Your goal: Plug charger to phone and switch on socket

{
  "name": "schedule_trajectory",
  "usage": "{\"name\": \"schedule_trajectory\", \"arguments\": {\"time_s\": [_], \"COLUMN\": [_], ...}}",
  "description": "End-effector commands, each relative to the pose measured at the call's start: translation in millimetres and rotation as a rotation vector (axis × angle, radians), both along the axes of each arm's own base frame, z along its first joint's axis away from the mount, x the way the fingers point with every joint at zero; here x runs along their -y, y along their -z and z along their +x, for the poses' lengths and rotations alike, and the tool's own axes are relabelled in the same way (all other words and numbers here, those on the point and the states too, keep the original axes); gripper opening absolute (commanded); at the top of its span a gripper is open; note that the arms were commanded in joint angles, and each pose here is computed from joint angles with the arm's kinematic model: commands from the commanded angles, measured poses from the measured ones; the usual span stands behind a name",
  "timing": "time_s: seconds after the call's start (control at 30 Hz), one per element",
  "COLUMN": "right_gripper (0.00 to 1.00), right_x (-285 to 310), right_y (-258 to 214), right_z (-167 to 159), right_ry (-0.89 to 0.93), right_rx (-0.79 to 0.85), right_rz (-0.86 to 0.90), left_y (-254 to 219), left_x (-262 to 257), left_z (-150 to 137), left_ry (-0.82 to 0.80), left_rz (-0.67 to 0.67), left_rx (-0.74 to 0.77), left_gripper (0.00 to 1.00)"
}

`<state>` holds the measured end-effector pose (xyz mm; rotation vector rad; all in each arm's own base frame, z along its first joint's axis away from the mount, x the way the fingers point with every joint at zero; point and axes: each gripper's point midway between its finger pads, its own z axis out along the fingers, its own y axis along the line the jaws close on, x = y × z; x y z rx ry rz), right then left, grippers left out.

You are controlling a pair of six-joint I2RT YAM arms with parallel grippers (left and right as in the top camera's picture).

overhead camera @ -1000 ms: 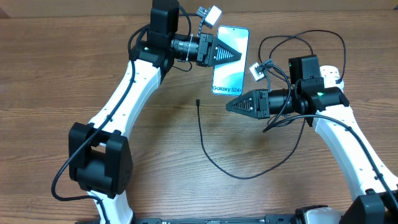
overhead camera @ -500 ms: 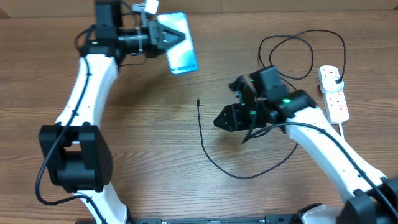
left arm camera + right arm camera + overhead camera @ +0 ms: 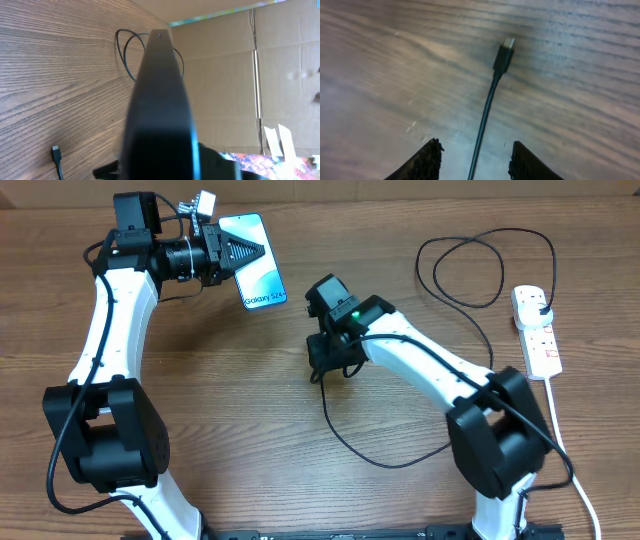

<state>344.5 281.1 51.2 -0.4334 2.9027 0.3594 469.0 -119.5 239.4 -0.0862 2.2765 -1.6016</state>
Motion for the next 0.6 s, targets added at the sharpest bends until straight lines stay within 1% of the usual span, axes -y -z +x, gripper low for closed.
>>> {"name": "schedule_trajectory", "arguments": {"time_s": [0.0, 0.03, 0.17, 0.3, 0.37, 0.43, 0.57], "right_gripper": [0.41, 0.41, 0.34, 0.34, 0.33, 0.29, 0.26], "right_x": [0, -3, -6, -4, -6, -7, -7], "right_y": [22, 31, 39, 44, 43, 42, 43], "right_z": [15, 21, 33, 44, 46, 48, 47], "right_ry": [0.036, 0.037, 0.062, 0.094, 0.095, 0.096, 0.096], "right_rx": [0.031, 0.042, 0.079, 0.121, 0.132, 0.139, 0.135], "right_rz": [-0.052, -0.048, -0.049, -0.066, -0.058, -0.052, -0.055], "left_y": [-26, -26, -26, -26, -26, -26, -26], "left_x": [6, 6, 6, 6, 6, 6, 6], "left_z": [-8, -8, -8, -8, -8, -8, -8], "left_ry": [0.044, 0.045, 0.047, 0.047, 0.047, 0.047, 0.047], "left_rz": [-0.02, -0.018, -0.016, -0.016, -0.016, -0.016, -0.016], "left_rx": [0.087, 0.091, 0.097, 0.097, 0.097, 0.097, 0.097], "left_gripper": [0.04, 0.04, 0.04, 0.04, 0.04, 0.04, 0.04]}}
